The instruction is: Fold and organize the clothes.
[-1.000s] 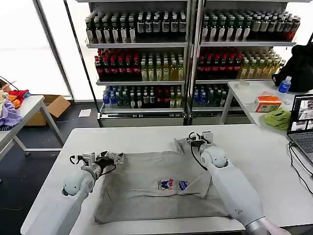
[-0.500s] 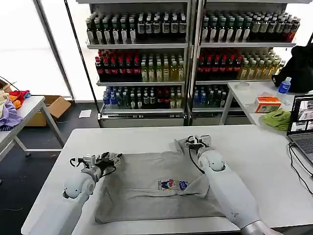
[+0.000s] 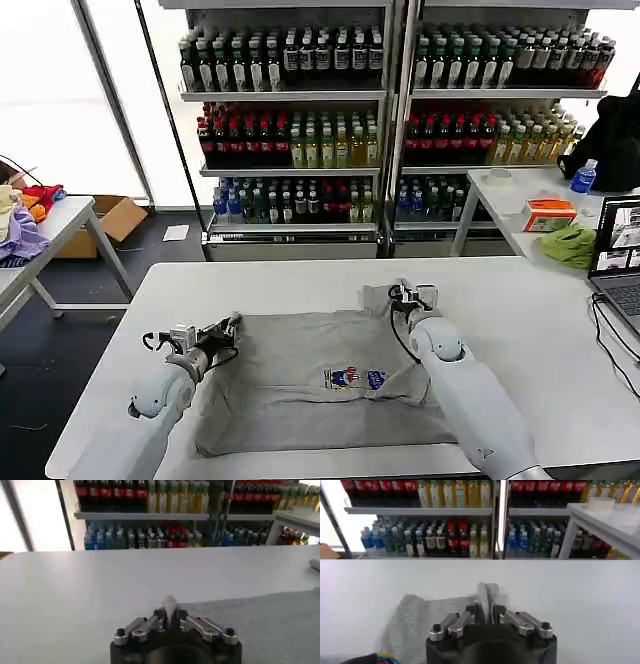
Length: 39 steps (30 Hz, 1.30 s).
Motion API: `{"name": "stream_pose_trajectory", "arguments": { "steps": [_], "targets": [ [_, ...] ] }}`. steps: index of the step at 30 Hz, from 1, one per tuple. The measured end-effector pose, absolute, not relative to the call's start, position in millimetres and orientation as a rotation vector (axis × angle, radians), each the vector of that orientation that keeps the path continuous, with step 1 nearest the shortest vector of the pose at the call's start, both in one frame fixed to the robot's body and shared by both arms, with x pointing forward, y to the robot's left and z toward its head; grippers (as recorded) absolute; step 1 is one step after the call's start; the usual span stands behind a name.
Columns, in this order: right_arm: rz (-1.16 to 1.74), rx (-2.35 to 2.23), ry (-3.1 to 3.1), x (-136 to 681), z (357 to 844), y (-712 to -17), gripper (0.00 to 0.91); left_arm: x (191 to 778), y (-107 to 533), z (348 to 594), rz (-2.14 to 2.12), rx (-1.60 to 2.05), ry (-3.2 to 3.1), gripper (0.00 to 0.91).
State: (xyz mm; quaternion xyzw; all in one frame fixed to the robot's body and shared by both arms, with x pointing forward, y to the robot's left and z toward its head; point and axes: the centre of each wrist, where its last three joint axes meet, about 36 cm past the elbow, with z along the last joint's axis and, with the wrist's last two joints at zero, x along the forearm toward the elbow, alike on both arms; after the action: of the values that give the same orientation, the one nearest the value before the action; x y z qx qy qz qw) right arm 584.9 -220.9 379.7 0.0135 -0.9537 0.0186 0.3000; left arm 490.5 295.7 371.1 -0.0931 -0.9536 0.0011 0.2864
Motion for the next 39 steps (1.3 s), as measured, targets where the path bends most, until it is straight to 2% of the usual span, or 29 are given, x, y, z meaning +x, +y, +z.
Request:
{"name": "stream_pose_trajectory", "arguments": {
  "steps": [14,28,34,39],
  "targets": [
    [-0.031,0.017,-2.596,558.9,403.4,-223.7,0.000,482.7,295.2,379.2,0.062,-0.226,-2.624,0.000],
    [-0.060,0.081,-2.786,503.0,456.9,-221.5,0.000,445.9,300.3,413.1,0.098,-0.255,-2.740,0.000],
    [-0.051,0.080,-2.808,468.8,461.5,-220.8,0.000,423.2,299.6,423.3,0.096,-0.273,-2.762,0.000],
    [-0.054,0.052,-2.798,438.5,454.8,-221.7,0.000,400.1,293.8,419.2,0.086,-0.302,-2.754,0.000]
  ]
}}
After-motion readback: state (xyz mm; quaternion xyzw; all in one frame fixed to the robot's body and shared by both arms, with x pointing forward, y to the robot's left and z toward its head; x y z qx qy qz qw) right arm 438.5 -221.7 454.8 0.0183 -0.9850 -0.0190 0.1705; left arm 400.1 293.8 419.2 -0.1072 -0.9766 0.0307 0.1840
